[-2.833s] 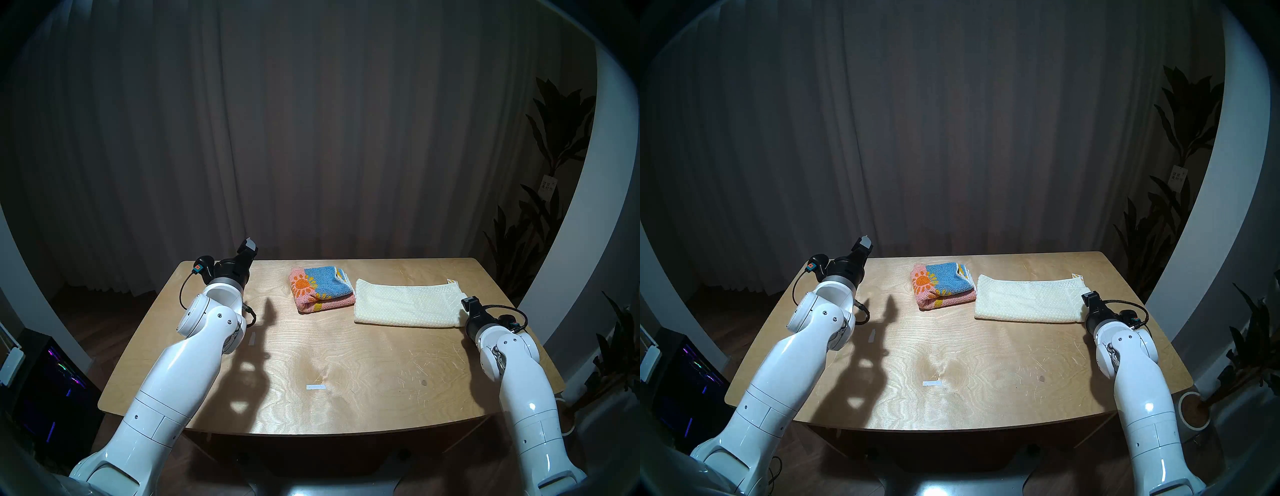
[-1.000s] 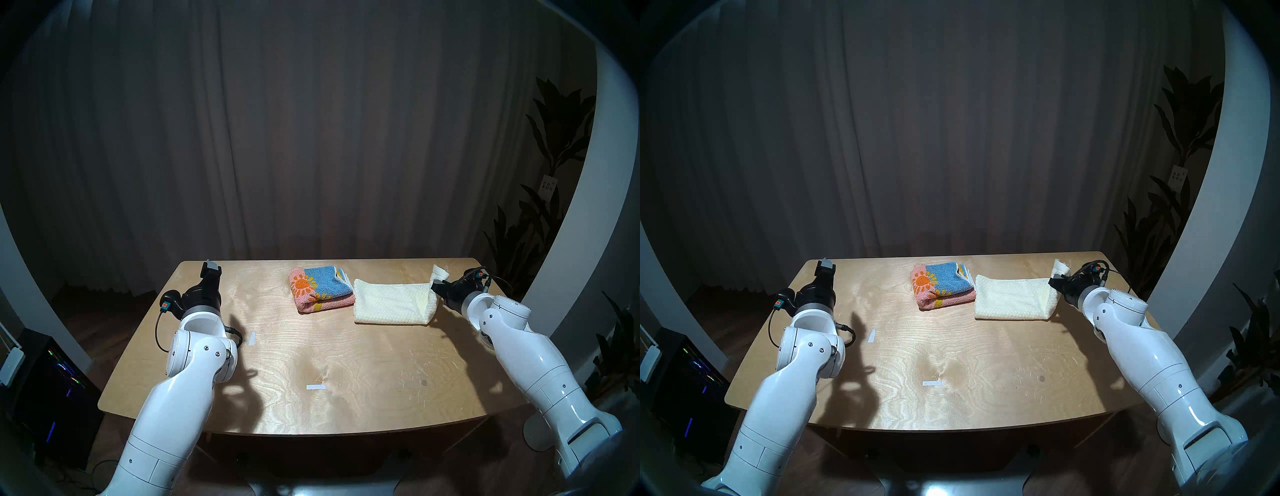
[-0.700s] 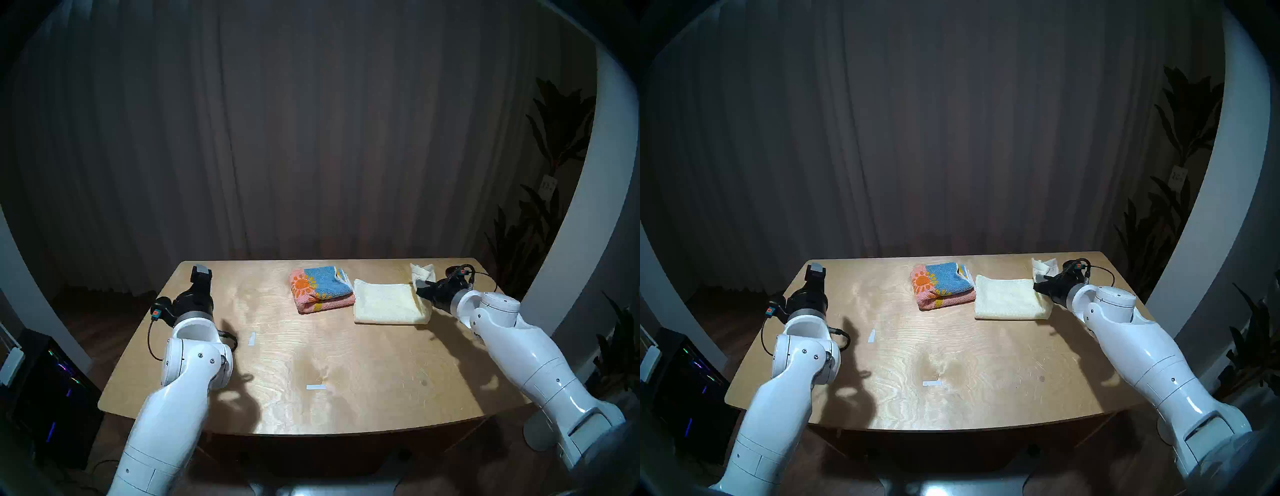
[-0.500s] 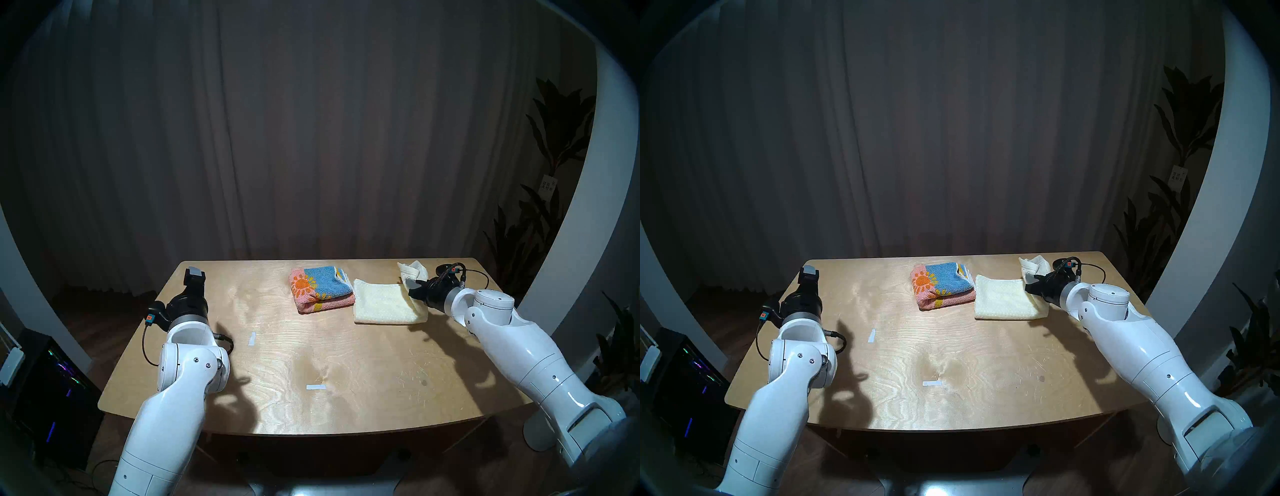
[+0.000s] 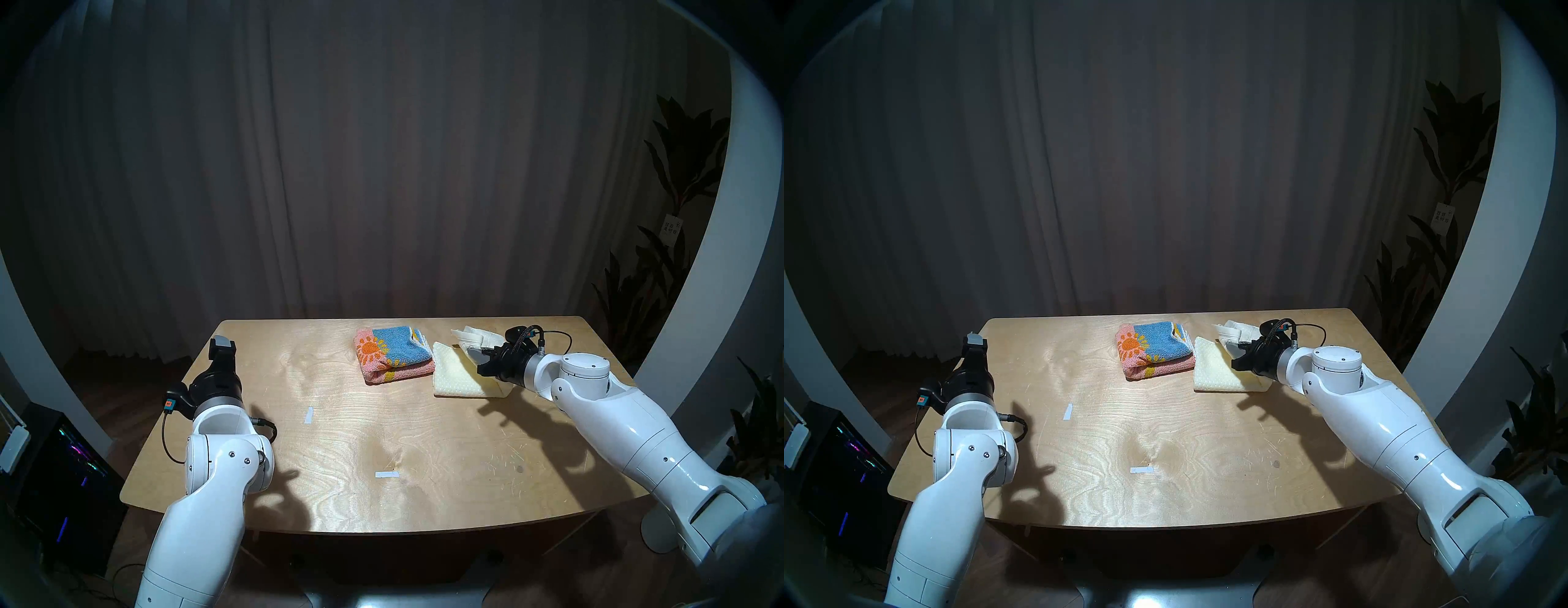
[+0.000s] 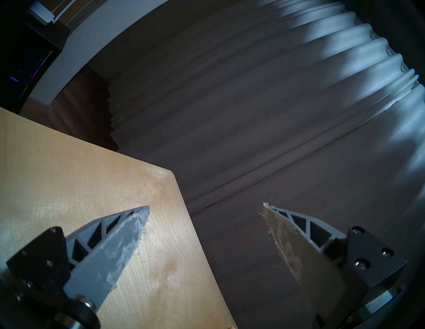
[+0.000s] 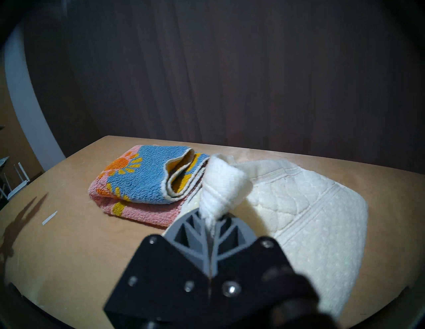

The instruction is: Fold each towel twice and stack them on table

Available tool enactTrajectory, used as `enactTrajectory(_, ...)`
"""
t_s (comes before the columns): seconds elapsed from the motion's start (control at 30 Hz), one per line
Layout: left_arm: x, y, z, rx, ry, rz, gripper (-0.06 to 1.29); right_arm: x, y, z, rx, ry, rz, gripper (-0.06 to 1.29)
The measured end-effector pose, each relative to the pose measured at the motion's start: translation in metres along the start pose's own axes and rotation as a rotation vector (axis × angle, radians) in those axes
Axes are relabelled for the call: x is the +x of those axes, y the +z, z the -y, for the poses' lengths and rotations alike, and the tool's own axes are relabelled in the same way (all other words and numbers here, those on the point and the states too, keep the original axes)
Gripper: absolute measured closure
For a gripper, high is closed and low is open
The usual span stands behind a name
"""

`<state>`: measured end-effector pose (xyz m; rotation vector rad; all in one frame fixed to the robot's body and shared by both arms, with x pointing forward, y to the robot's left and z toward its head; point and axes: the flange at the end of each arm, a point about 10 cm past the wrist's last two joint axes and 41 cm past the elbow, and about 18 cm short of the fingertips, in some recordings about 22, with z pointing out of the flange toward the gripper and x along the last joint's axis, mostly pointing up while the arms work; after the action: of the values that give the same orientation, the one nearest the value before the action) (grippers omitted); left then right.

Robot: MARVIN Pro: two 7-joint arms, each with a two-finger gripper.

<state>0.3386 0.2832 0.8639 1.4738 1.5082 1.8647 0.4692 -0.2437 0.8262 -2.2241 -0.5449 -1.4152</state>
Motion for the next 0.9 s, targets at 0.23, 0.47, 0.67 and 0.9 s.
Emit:
enactTrajectory(0.23,0.003,-0.003,0.004,0.011,-0.007,-0.017,0.01,-0.006,0.004,0.013,0.087,-0.072,0.048,1.26)
enactTrajectory(0.47,0.004,-0.003,0.005,0.014,-0.009,-0.021,0.01,-0.020,0.005,0.014,0.104,-0.131,0.113,1.26)
enactTrajectory(0.67,0.003,-0.002,0.005,0.013,-0.006,-0.017,0.01,-0.031,0.005,0.006,0.064,-0.119,0.162,1.26)
enactTrajectory(0.9,-0.001,-0.001,0.003,0.010,0.006,0.002,0.01,-0.033,0.006,0.010,0.089,-0.105,0.178,1.26)
